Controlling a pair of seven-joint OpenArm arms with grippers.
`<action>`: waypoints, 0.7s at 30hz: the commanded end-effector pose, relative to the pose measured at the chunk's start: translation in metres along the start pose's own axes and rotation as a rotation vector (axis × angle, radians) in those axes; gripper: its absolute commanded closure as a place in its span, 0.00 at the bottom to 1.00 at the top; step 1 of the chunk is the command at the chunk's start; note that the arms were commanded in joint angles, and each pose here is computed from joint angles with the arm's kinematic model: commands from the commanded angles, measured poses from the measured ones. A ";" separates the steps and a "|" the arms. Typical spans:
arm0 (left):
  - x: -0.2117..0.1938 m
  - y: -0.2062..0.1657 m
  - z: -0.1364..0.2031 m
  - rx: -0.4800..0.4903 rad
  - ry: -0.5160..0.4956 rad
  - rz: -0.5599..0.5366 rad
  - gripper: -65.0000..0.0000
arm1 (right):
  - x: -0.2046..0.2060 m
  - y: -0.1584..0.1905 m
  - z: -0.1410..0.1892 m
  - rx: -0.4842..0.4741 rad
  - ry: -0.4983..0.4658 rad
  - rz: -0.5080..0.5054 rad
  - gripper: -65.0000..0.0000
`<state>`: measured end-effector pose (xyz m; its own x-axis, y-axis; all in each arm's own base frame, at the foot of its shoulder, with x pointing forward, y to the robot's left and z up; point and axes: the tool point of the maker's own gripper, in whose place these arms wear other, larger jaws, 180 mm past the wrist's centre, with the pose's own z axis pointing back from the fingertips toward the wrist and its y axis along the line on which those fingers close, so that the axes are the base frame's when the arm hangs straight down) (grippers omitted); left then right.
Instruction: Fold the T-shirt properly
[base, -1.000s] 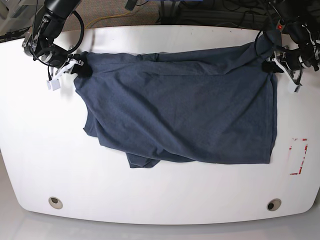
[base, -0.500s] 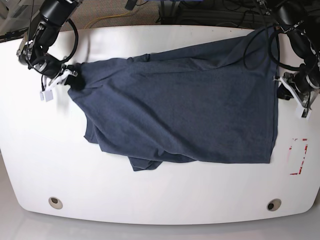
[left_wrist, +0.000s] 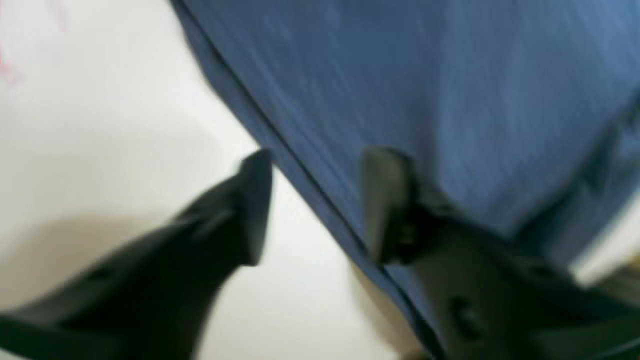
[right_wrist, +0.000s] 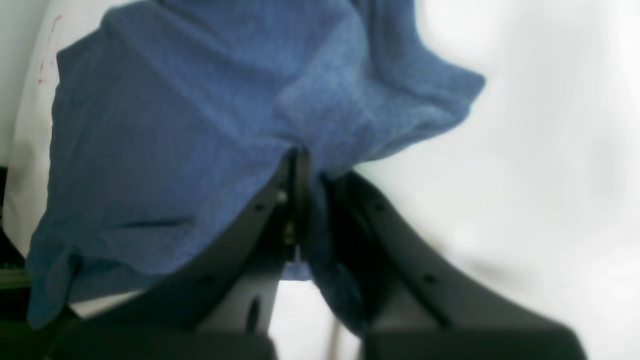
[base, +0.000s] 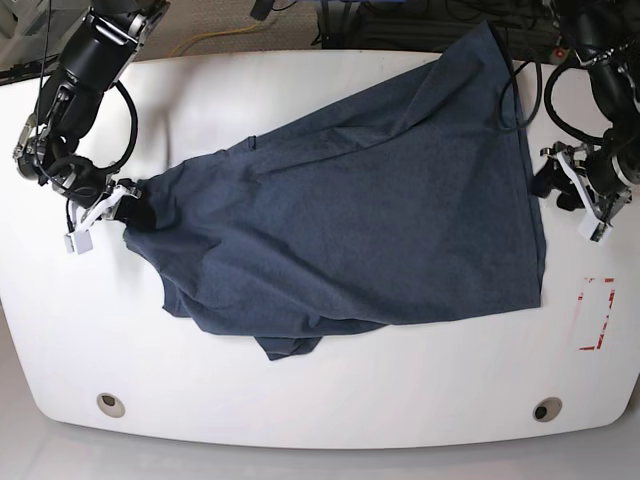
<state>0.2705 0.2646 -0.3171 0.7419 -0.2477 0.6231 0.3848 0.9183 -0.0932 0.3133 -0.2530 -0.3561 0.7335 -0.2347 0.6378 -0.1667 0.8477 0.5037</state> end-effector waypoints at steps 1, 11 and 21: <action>-0.012 -0.016 0.005 -0.077 -0.029 0.030 0.41 | 0.011 0.004 0.003 0.013 -0.046 0.015 1.00; -0.099 -0.050 0.014 -0.175 0.129 0.152 0.41 | -0.007 0.005 0.000 0.019 -0.015 -0.010 1.00; -0.126 -0.062 0.019 -0.194 0.179 0.189 0.40 | -0.015 0.003 0.001 0.014 0.002 -0.017 1.00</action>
<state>0.1374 0.2420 -0.3829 0.9019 -0.1404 0.4084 0.3018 0.8814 -0.3634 0.2910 -0.2401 -0.3796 0.7736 -0.2526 0.5812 -0.1362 0.8294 0.5418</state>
